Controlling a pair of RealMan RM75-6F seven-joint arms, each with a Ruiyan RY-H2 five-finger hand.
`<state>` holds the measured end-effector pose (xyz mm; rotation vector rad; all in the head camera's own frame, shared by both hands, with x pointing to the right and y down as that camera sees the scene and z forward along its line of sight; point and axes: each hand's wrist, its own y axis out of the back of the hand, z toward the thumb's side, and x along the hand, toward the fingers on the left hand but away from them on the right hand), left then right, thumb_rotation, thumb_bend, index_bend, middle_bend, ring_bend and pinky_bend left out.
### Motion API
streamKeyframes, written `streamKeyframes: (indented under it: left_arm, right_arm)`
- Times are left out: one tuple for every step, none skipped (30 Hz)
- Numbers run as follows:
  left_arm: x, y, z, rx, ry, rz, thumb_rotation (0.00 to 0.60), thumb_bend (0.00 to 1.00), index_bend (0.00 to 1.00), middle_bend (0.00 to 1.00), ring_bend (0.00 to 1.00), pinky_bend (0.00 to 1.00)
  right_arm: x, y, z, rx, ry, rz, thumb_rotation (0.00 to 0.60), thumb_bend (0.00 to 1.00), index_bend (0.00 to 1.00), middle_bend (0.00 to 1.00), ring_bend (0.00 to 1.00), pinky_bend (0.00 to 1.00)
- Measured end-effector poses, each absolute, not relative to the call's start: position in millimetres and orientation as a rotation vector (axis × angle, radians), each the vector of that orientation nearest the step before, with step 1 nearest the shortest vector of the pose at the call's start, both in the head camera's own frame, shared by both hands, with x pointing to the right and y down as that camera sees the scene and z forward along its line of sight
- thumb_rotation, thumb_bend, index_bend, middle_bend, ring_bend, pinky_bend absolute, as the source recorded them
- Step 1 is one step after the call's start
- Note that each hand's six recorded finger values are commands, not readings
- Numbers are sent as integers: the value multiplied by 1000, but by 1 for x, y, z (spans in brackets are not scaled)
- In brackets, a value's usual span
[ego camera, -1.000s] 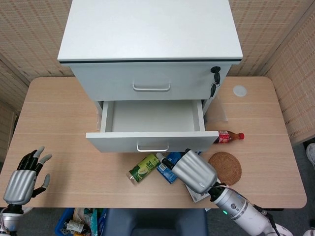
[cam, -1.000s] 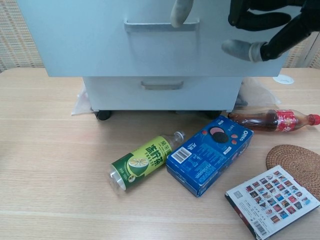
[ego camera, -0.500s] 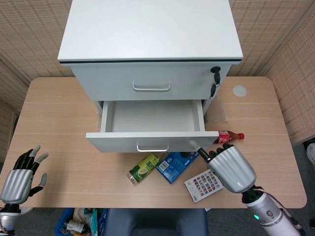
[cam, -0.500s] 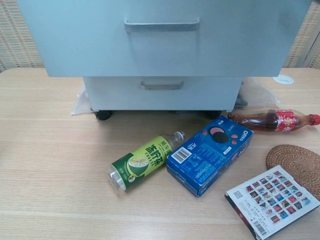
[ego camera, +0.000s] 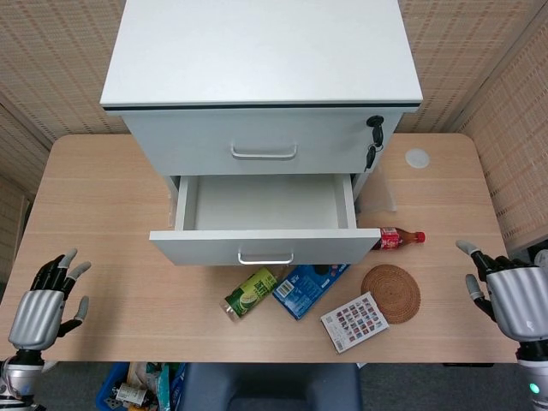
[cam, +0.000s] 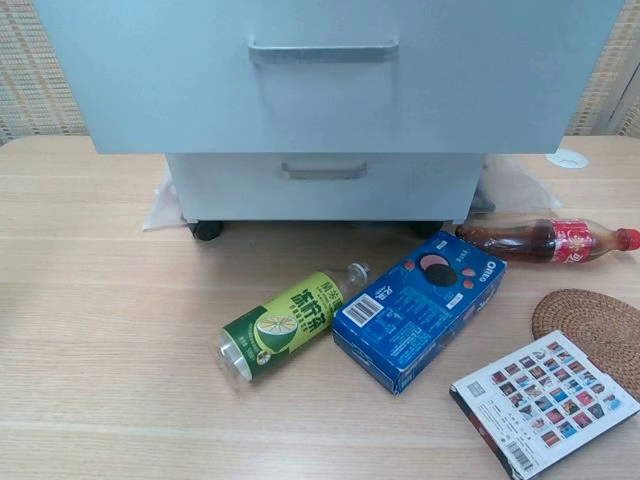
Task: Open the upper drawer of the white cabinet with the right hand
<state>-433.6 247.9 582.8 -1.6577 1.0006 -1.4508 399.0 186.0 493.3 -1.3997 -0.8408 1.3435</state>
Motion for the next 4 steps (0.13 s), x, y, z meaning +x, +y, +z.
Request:
streamKeyframes:
  left_arm:
    - [-432, 249, 584, -1663, 998, -1447, 600, 474, 171, 38, 50, 95]
    - [-430, 249, 584, -1667, 996, -1444, 600, 474, 171, 38, 50, 95]
    - [-429, 249, 584, -1669, 995, -1441, 600, 474, 171, 38, 50, 95]
    - [-428, 249, 584, -1669, 993, -1438, 600, 474, 171, 38, 50, 95]
  right_arm:
    - [406, 191, 501, -1419, -839, 1379, 600, 393, 187, 368, 346, 529]
    - [411, 195, 508, -1437, -837, 1402, 600, 394, 173, 347, 320, 506]
    - [414, 199, 514, -1456, -836, 1421, 600, 394, 157, 326, 292, 478]
    - [419, 204, 521, -1477, -840, 1441, 600, 393, 151, 319, 280, 468]
